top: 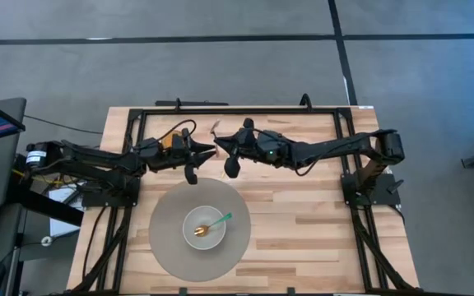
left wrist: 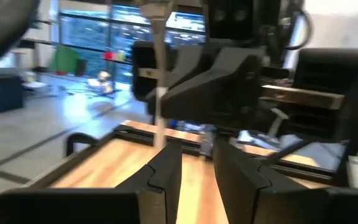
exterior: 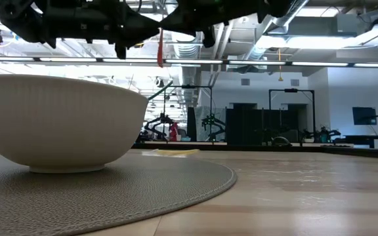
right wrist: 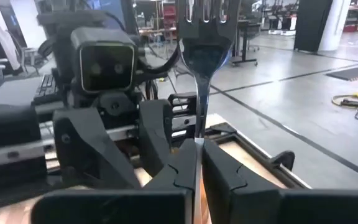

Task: Pick & Place Utensil
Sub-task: Put the orange fork into the gray bowl on the gray mat

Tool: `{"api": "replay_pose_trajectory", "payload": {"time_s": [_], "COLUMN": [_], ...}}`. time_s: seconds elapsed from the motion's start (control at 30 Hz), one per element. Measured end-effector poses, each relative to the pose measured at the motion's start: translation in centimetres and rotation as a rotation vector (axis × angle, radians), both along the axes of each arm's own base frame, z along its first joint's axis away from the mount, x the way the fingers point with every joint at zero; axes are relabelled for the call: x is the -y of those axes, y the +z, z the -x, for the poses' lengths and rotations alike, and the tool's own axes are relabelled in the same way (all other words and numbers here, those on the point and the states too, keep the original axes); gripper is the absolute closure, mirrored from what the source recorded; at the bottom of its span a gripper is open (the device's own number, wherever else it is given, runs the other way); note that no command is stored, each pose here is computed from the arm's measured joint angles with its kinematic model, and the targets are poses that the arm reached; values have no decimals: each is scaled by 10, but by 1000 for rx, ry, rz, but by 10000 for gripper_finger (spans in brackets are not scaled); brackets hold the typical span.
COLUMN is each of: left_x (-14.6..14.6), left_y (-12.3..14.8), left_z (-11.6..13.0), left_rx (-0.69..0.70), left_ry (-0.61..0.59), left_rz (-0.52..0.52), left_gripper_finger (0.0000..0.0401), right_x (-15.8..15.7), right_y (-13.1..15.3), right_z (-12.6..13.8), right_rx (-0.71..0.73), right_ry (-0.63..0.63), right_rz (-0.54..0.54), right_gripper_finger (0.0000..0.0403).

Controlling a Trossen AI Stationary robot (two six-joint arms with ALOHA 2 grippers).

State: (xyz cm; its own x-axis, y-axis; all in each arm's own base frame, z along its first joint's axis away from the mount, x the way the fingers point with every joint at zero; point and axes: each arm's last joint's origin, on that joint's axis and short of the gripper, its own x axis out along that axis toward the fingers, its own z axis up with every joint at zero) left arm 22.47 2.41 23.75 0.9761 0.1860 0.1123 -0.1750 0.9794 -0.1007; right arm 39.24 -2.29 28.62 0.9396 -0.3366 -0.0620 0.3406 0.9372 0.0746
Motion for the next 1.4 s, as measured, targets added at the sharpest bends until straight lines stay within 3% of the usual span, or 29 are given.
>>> {"api": "replay_pose_trajectory", "payload": {"time_s": [0.17,1.1,1.23,1.4], "left_x": [2,1,1,1], "left_y": [0,0,0,0], "left_z": [0,0,0,0], "left_rx": [-2,-1,-1,-1], "left_ry": [73,104,103,104], "left_rz": [3,9,8,5], "left_gripper_finger": [309,310,328,381], "right_x": [0,-9,-9,-9], "right_y": [1,11,11,11], "right_z": [0,-1,-1,0], "right_rx": [7,93,93,94], "right_ry": [1,42,42,40], "right_rz": [0,44,44,43], "right_gripper_finger": [395,395,395,395]}}
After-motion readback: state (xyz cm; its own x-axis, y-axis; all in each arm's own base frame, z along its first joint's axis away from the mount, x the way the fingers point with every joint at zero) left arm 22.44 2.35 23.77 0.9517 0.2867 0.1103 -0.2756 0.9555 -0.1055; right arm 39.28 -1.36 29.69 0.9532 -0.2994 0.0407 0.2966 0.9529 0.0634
